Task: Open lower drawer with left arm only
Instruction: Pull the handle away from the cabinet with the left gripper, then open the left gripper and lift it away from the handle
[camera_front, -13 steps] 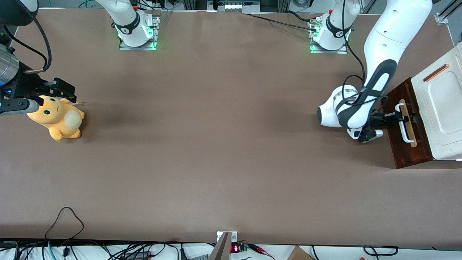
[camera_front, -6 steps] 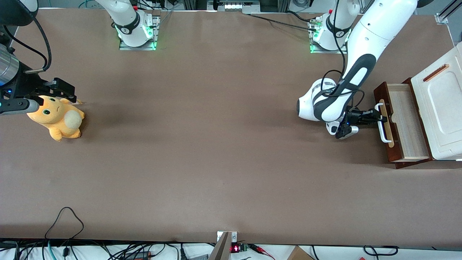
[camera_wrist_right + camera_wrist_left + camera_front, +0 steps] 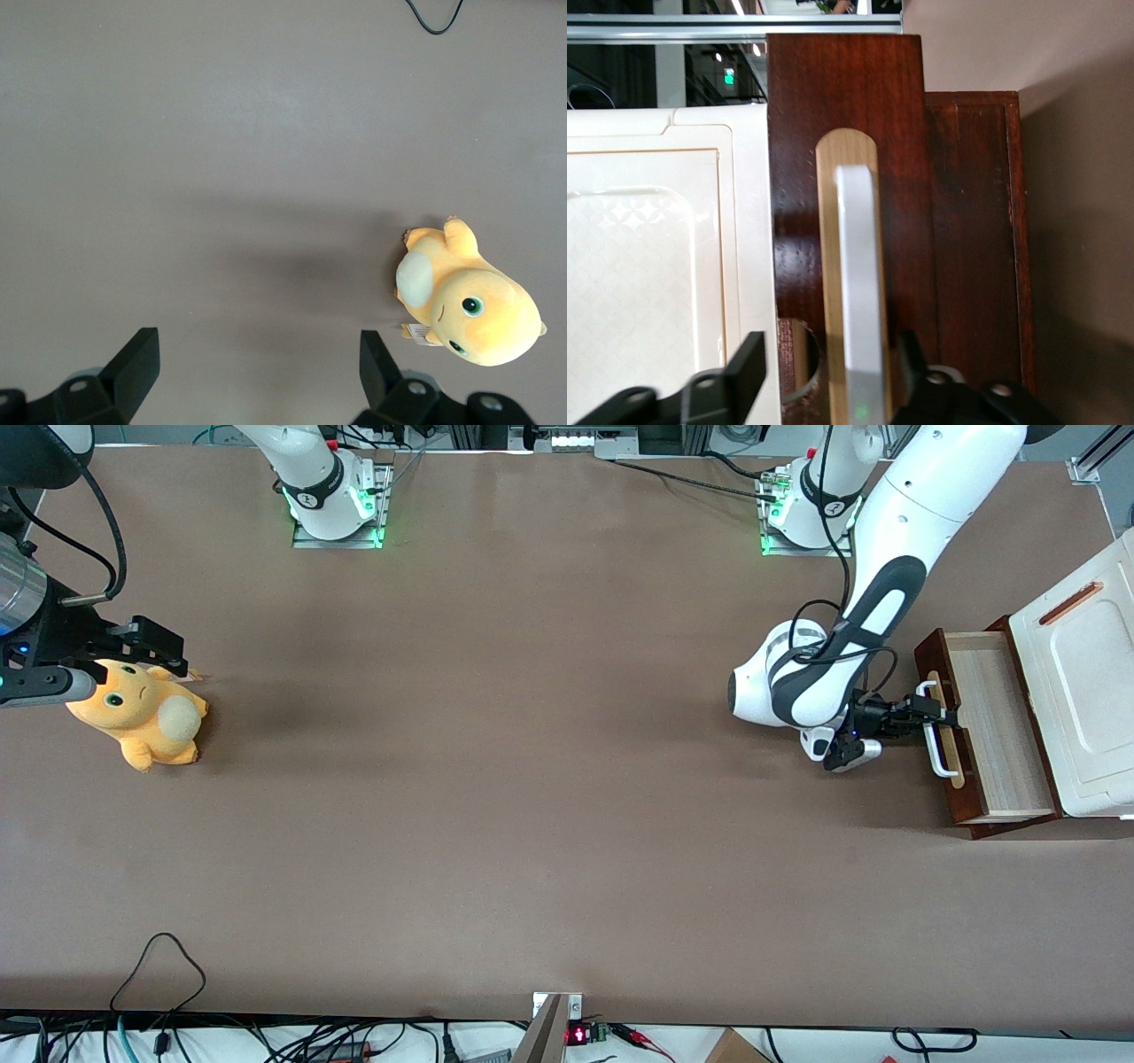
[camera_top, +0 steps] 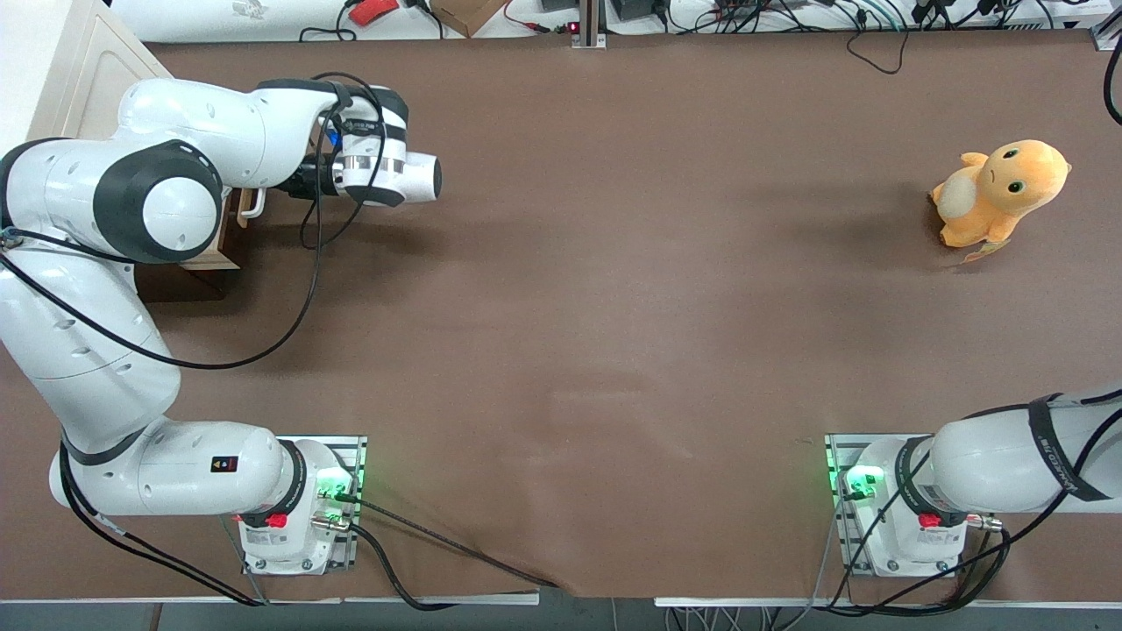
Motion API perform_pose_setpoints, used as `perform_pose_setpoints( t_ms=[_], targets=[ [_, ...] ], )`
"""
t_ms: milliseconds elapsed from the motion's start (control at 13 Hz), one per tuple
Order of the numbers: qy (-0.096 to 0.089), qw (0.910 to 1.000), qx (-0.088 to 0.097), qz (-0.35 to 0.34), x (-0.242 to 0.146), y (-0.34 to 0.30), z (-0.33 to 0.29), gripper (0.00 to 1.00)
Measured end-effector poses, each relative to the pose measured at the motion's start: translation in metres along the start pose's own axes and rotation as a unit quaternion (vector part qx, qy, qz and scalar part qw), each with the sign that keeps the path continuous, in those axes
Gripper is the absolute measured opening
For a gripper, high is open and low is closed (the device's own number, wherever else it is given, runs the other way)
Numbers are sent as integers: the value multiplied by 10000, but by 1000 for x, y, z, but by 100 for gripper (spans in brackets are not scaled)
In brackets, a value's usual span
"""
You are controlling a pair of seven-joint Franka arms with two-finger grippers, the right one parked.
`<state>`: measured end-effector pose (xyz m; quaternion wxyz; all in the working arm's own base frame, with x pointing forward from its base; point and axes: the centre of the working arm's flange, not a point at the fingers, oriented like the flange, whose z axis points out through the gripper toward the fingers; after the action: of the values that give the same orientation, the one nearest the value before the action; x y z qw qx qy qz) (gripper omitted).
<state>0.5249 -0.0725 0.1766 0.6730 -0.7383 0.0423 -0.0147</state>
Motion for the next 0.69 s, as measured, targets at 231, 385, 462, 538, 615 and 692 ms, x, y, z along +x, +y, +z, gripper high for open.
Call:
perform_pose_setpoints(
  t_ms=[231, 385, 462, 538, 615, 692],
  targets=[
    [-370, 9970, -680, -70, 28, -35, -13, 100],
    [-413, 9888, -1423, -166, 45, -69, -29, 100],
    [-506, 9821, -1801, -201, 49, -90, -36, 100],
    [-677, 9733, -2179, -234, 51, -112, -43, 100],
    [-828, 9635, -2533, -271, 52, -136, -48, 100],
    [-912, 9540, -2839, -300, 52, -159, -52, 100]
  ],
)
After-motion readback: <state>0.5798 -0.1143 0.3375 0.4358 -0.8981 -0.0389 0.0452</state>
